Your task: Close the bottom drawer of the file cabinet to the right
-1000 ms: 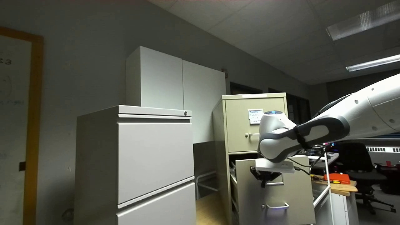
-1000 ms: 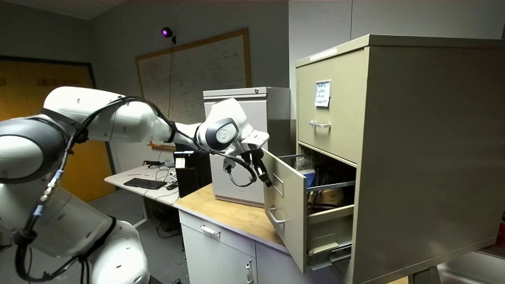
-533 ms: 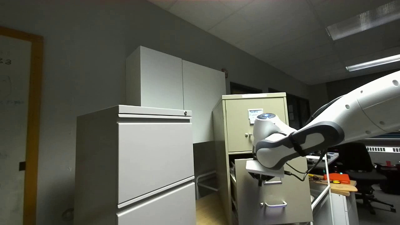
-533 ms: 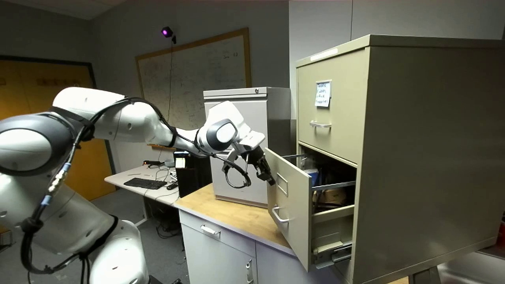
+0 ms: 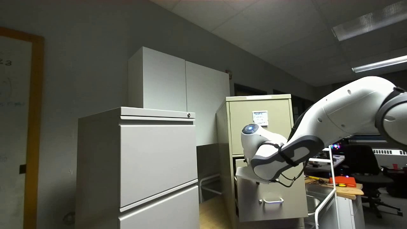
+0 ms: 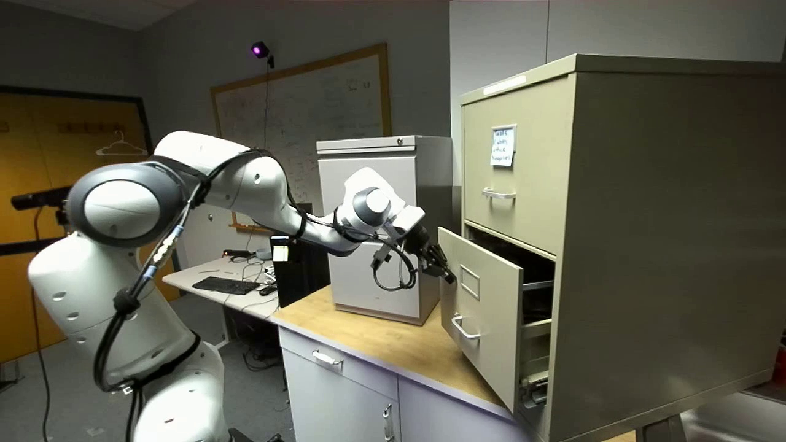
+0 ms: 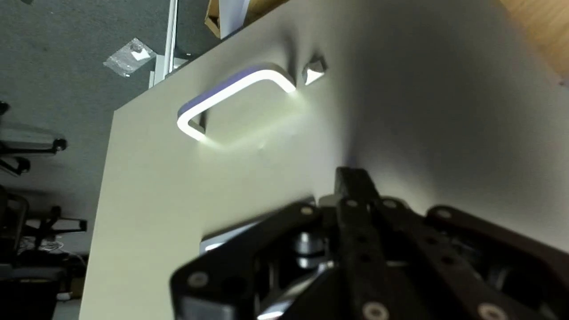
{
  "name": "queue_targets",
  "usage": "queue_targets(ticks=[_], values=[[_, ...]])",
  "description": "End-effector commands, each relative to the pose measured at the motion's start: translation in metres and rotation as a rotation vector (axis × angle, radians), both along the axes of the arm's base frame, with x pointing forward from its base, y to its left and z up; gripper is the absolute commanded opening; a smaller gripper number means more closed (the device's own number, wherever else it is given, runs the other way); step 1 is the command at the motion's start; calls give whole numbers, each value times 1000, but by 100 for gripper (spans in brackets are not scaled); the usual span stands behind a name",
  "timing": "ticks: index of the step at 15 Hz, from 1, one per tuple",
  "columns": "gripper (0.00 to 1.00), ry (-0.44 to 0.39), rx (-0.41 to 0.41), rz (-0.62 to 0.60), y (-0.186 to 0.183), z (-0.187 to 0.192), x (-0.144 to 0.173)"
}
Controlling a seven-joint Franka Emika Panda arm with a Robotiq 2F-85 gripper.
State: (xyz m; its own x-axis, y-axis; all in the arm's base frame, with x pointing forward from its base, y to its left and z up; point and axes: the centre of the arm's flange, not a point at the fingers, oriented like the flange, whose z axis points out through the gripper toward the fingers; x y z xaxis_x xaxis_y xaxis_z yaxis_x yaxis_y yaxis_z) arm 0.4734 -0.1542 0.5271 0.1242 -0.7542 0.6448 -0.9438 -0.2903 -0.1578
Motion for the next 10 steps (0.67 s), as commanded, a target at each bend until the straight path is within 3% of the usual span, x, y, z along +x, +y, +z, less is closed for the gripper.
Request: queue_targets(ticks=[1, 5, 10], values=[[0, -122, -119, -52, -20, 23, 75], [0, -174, -167, -144, -22, 15, 100], [0, -173, -186, -198, -23, 12, 123]])
